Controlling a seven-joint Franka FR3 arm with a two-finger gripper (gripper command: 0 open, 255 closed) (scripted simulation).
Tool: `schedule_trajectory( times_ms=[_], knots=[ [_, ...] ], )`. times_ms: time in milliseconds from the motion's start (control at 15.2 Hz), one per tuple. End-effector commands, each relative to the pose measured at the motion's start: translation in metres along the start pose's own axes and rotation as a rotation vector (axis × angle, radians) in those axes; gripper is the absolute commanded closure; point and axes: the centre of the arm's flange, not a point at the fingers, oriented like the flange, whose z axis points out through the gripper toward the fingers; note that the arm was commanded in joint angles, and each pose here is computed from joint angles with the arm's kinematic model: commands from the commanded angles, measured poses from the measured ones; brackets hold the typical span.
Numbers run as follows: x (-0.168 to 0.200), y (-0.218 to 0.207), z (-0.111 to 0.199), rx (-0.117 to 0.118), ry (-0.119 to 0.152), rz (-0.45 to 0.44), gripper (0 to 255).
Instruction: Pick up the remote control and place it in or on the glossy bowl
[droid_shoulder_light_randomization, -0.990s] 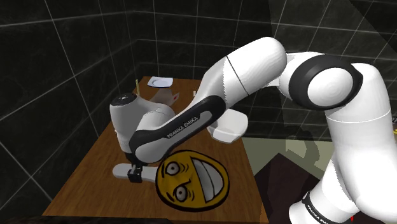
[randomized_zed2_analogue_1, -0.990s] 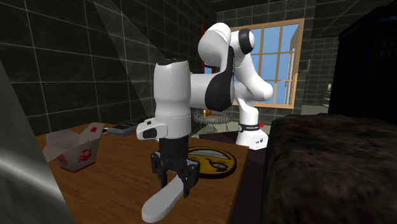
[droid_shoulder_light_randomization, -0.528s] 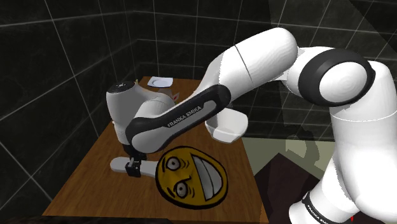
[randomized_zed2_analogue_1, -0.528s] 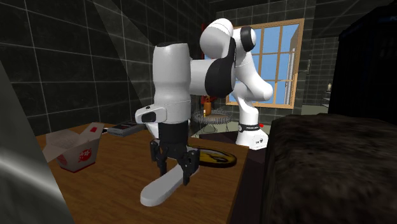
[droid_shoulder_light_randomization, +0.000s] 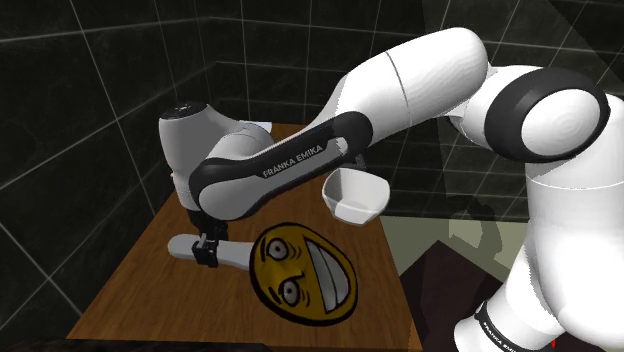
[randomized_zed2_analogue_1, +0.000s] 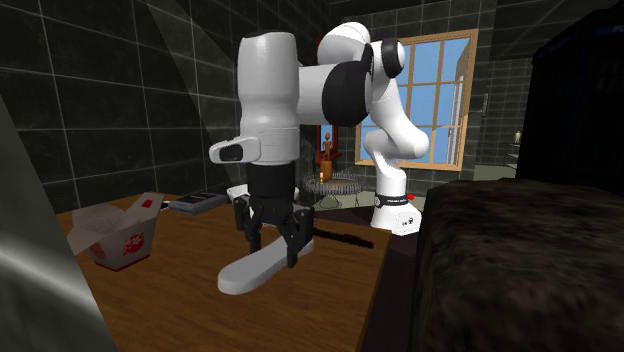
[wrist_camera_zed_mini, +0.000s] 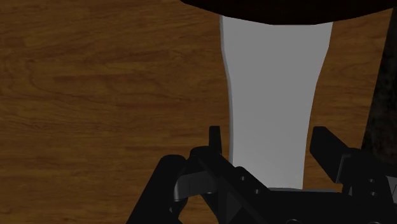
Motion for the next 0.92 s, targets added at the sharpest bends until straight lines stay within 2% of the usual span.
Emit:
schedule_trajectory(
  times_ms=[0, 858],
  knots=[
    [-0.001, 0.000, -0.010, 0.000, 0.001, 0.000, 255],
    [-0.002, 0.002, -0.079, 0.000, 0.001, 0.000, 255]
  ],
)
